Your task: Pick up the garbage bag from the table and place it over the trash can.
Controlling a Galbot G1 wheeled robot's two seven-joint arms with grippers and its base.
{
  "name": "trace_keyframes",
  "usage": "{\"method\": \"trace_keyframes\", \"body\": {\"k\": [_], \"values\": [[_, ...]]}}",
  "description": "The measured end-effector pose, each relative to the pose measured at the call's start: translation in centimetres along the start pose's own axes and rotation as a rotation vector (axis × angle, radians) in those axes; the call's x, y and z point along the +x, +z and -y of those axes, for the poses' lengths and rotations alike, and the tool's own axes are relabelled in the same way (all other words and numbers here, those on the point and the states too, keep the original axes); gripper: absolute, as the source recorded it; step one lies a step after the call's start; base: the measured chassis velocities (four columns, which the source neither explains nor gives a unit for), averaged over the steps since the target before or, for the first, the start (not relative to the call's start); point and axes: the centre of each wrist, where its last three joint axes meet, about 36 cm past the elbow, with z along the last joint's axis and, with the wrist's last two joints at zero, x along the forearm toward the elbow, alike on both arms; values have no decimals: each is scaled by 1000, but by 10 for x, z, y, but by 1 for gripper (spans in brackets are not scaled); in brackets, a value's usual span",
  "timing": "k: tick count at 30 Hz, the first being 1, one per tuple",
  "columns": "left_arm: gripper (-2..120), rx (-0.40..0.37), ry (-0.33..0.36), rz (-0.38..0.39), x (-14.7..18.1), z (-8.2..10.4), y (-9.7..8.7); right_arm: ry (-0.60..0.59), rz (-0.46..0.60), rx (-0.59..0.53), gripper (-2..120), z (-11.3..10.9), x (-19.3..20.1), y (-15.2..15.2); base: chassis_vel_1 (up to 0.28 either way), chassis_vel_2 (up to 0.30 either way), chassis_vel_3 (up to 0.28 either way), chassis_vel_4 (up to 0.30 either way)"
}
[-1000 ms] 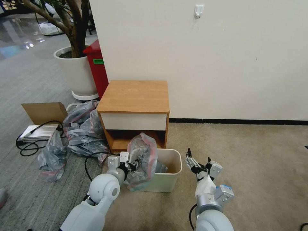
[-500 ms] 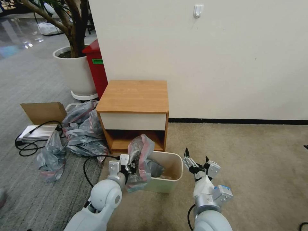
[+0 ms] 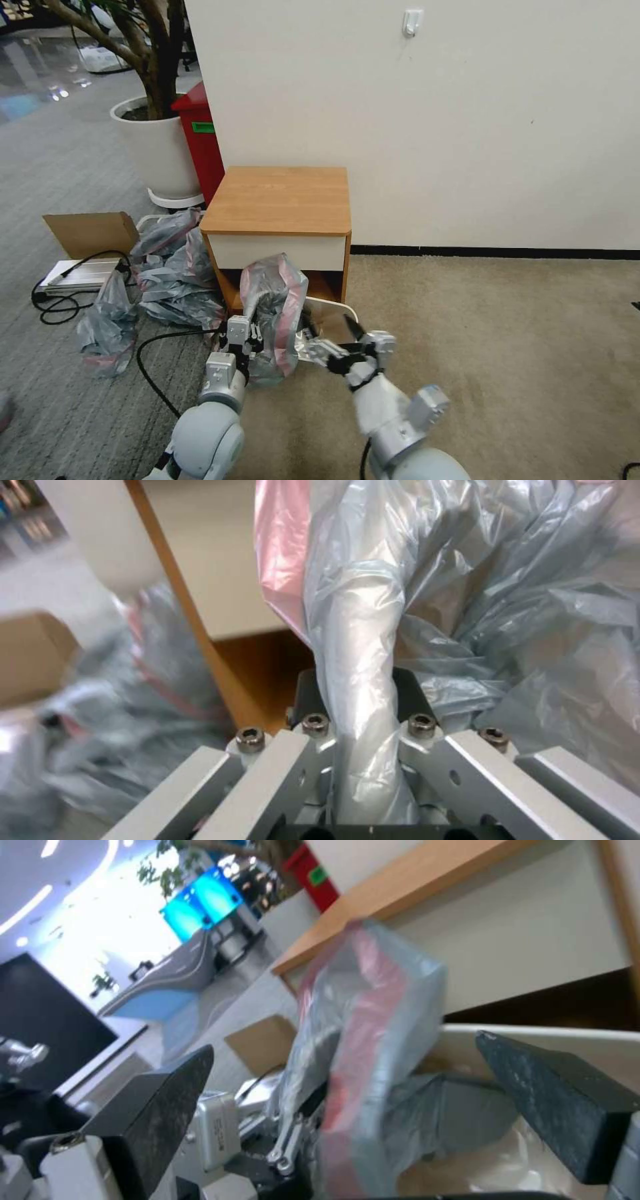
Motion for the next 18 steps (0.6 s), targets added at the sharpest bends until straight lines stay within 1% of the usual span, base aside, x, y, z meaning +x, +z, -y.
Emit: {"method": "trace_keyframes", "body": {"k": [1,4,5,7,9,12,15,17,18], "values": [[5,0,0,0,0,0,0,0,0,0,100,0,0,0,0,0,0,0],[5,-74,-20,28,7,1,2,21,-39,30,100,-5,-14,3,0,0,0,0],[5,-74,-20,28,7,1,2,21,-39,30,100,-5,-14,3,0,0,0,0],[5,-107,-27,48,10,1,5,32,-60,39,100,-6,-18,6,0,0,0,0],[5,-117,-29,55,11,1,5,35,-67,40,100,-7,-20,7,0,0,0,0],[5,-153,-34,94,15,3,5,50,-96,41,99,-6,-31,10,0,0,0,0],[5,-174,-37,111,16,4,6,59,-101,47,99,-5,-38,9,0,0,0,0],[5,-208,-45,138,17,4,9,74,-117,55,99,-5,-46,11,0,0,0,0],[5,-208,-45,138,17,4,9,74,-117,55,99,-5,-46,11,0,0,0,0]]}}
